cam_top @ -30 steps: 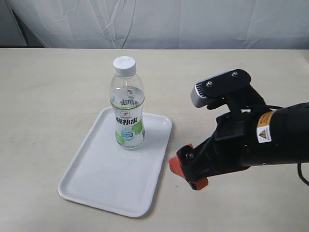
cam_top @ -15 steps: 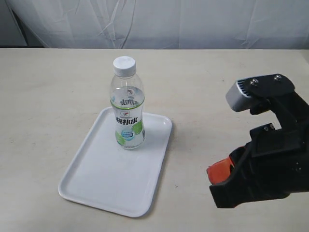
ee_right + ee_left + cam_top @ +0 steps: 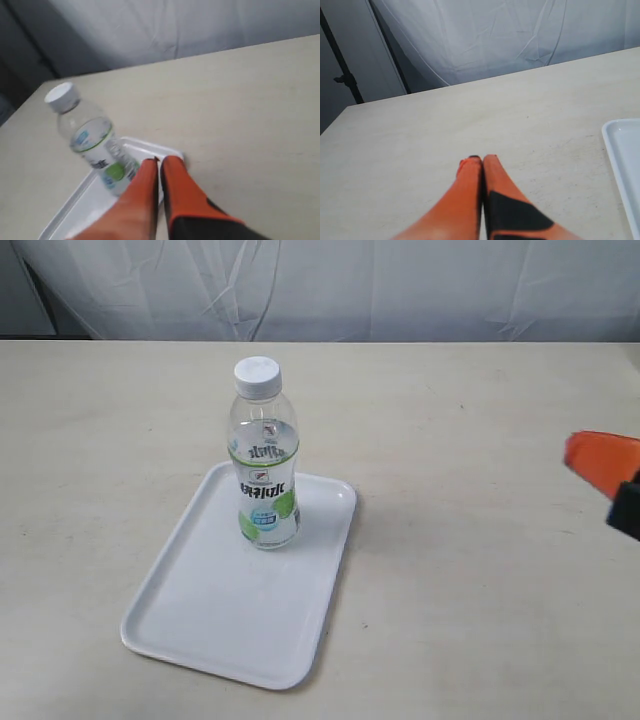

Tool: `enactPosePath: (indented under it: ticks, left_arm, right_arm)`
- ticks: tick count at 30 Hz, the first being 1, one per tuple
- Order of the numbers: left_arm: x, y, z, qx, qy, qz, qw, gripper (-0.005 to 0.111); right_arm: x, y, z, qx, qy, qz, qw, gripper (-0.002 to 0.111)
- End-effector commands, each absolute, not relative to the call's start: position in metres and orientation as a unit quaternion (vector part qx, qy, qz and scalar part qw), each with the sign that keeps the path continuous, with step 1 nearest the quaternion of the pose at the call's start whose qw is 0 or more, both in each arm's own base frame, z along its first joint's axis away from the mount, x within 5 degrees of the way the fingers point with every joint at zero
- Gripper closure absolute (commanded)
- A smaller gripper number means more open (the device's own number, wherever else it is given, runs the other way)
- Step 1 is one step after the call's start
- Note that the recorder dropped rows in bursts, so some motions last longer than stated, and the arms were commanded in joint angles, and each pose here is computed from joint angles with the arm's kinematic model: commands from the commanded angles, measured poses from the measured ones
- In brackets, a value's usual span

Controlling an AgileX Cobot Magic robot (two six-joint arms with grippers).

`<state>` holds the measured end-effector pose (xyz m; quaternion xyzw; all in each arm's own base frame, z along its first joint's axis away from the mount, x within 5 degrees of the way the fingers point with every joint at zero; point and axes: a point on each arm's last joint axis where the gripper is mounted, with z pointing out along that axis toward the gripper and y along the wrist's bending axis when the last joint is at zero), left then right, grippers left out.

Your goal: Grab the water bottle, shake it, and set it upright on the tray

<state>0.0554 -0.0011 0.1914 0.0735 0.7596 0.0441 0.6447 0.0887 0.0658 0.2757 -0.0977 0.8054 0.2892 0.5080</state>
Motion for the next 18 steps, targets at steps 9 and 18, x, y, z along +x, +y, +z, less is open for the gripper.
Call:
enactPosePath:
  ticks: [9, 18]
  left_arm:
    - [0.055, -0.001, 0.192, 0.072, 0.755, 0.042, 0.65, 0.106]
    - [0.055, -0.001, 0.192, 0.072, 0.755, 0.042, 0.65, 0.106]
  right_arm:
    - [0.052, 0.005, 0.212, 0.109, 0.736, 0.163, 0.648, 0.102]
    - [0.052, 0.005, 0.212, 0.108, 0.736, 0.157, 0.649, 0.102]
